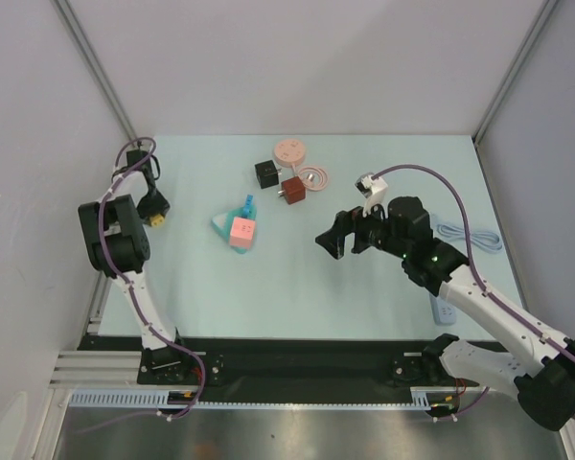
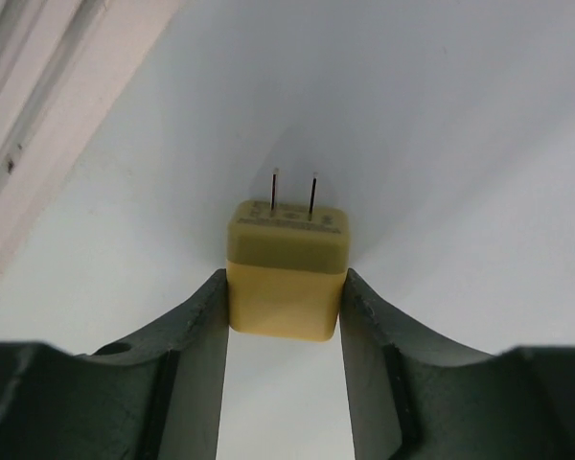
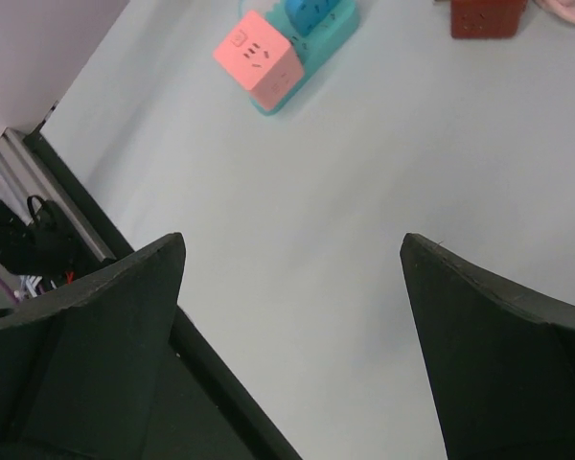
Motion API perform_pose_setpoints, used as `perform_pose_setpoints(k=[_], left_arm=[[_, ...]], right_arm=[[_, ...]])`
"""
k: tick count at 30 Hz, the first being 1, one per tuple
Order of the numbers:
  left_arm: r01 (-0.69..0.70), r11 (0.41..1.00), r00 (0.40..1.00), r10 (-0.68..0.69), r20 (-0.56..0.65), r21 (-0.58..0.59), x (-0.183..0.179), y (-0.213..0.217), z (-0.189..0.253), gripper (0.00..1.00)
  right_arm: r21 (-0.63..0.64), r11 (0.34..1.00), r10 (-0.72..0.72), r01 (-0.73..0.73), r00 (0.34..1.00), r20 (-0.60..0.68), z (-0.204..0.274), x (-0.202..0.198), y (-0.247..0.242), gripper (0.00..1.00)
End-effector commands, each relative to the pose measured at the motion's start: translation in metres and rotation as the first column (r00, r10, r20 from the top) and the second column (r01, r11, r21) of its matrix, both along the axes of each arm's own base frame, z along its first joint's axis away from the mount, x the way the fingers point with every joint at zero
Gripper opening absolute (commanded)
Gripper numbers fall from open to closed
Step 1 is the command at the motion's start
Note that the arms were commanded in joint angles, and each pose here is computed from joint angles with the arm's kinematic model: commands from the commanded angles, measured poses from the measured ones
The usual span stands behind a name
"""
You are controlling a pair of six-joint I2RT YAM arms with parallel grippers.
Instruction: Insert the plug
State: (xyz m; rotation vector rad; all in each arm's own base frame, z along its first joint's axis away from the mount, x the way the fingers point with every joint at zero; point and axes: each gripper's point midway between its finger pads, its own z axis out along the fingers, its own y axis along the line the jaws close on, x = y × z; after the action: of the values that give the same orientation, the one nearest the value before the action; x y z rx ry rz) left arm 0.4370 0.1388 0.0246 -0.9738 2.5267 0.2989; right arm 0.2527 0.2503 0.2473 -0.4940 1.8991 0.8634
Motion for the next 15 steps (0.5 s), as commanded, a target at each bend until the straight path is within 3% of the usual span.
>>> perform_pose_setpoints(k=[1,2,5,7,8,9,13,15], left_arm=[[0.023,0.998,0.99,-0.015,0.139,-0.06,0.005,-0.013,0.048,0.0],[0.029,0.998,0.974,-0.016,0.227,-0.052,0.007,-0.016,0.082,0.0],[0.055,0.992,0.936,-0.012,0.351,-0.112,-0.001,-0.037,0.121,0.0],[0.084,0.987,0.874,-0.005,0.485,-0.14,-0.009,-0.058,0.173,0.0],[0.163,0.966,0.848,-0.033,0.528,-0.201,-0.012,-0.081,0.184,0.0],[0.217,0.954,0.793,-0.049,0.607,-0.206,-0.02,-0.097,0.218,0.0],[0.428,0.859,0.651,-0.078,0.755,-0.281,-0.042,-0.184,0.28,0.0],[0.471,0.814,0.633,-0.044,0.773,-0.34,-0.054,-0.213,0.288,0.0]], right_arm=[[0.049,0.993,-0.107,0.108,0.994,-0.024,0.011,0.022,-0.004,1.0],[0.048,0.991,-0.126,0.128,0.991,-0.035,0.01,0.026,-0.005,1.0],[0.051,0.985,-0.163,0.166,0.985,-0.057,0.017,0.031,-0.004,1.0],[0.089,0.97,-0.221,0.226,0.973,-0.06,0.026,0.039,-0.003,1.0],[0.117,0.963,-0.236,0.242,0.97,-0.06,0.03,0.04,-0.003,1.0],[0.149,0.956,-0.249,0.253,0.967,-0.049,0.037,0.041,-0.002,0.99],[0.326,0.917,-0.27,0.229,0.959,0.086,0.069,0.042,0.023,0.9],[0.336,0.916,-0.277,0.221,0.952,0.128,0.073,0.043,0.034,0.82]])
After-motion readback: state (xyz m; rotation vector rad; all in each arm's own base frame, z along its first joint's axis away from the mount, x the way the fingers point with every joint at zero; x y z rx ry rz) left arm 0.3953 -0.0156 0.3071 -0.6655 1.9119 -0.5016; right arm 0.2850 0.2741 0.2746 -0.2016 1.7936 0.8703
